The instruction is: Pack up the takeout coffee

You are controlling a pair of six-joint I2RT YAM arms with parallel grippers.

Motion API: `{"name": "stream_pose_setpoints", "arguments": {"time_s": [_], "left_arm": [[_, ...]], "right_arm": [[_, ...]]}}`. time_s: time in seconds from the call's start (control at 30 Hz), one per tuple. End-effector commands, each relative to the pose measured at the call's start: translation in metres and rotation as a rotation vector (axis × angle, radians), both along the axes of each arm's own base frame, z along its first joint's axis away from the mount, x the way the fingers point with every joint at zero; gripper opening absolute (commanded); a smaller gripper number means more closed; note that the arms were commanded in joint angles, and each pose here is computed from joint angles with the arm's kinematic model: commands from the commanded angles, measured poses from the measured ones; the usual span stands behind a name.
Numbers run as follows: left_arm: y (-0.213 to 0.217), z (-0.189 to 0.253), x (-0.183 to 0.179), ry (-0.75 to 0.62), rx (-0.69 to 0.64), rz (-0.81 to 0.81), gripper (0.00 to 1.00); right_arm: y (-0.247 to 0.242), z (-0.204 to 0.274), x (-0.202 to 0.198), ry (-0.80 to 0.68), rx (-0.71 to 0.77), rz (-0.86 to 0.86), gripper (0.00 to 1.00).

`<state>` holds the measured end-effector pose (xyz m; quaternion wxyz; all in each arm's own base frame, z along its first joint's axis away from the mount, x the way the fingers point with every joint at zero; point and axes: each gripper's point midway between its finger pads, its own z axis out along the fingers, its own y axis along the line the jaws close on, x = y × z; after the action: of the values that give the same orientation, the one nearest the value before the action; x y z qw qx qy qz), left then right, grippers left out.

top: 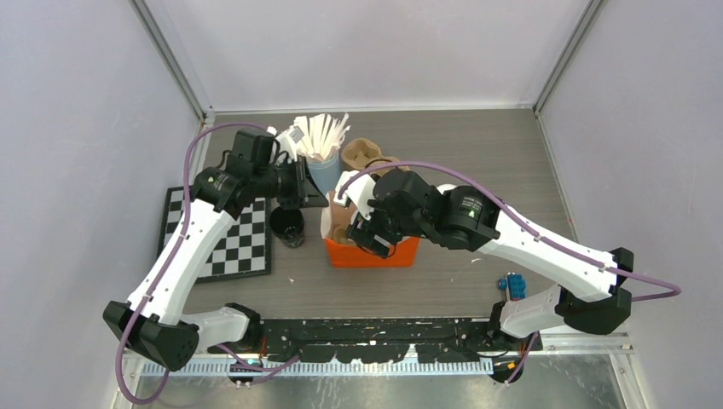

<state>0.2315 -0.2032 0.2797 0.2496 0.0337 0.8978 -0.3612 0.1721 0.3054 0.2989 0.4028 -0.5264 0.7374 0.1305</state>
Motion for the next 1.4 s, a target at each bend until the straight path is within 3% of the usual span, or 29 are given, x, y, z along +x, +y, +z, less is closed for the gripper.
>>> {"name": "stream_pose_setpoints", "arguments": {"time_s": [0.0,0.07,0.23,0.4,0.7,1.37], "left_arm": [[-0.006,0.013,0.003,-0.064,-0.049,-0.037,0.05],[-0.009,0.017,0.002,-0.119,-0.068,-0.07,0.0],[-0.009,0.032,0.007,-0.325,-0.098,-0.114,0.0],[-0.018,0.031,0.003,-0.411,-0.144,-0.201,0.0],[-0.022,0.035,0.002,-0.499,-0.147,-0.273,0.0],[-0.018,0.025,0.001,-0.524,-0.114,-0.286,0.0]], "right_arm": [[-0.008,0.006,-0.001,-0.025,0.012,-0.018,0.64],[-0.008,0.007,0.0,-0.035,0.017,-0.019,0.64],[-0.007,0.014,0.009,-0.089,0.002,-0.025,0.63],[-0.005,0.011,0.017,-0.134,-0.041,-0.008,0.63],[-0.002,0.001,0.035,-0.223,-0.105,0.004,0.64],[-0.005,0.001,0.021,-0.173,-0.072,0.104,0.64]]}}
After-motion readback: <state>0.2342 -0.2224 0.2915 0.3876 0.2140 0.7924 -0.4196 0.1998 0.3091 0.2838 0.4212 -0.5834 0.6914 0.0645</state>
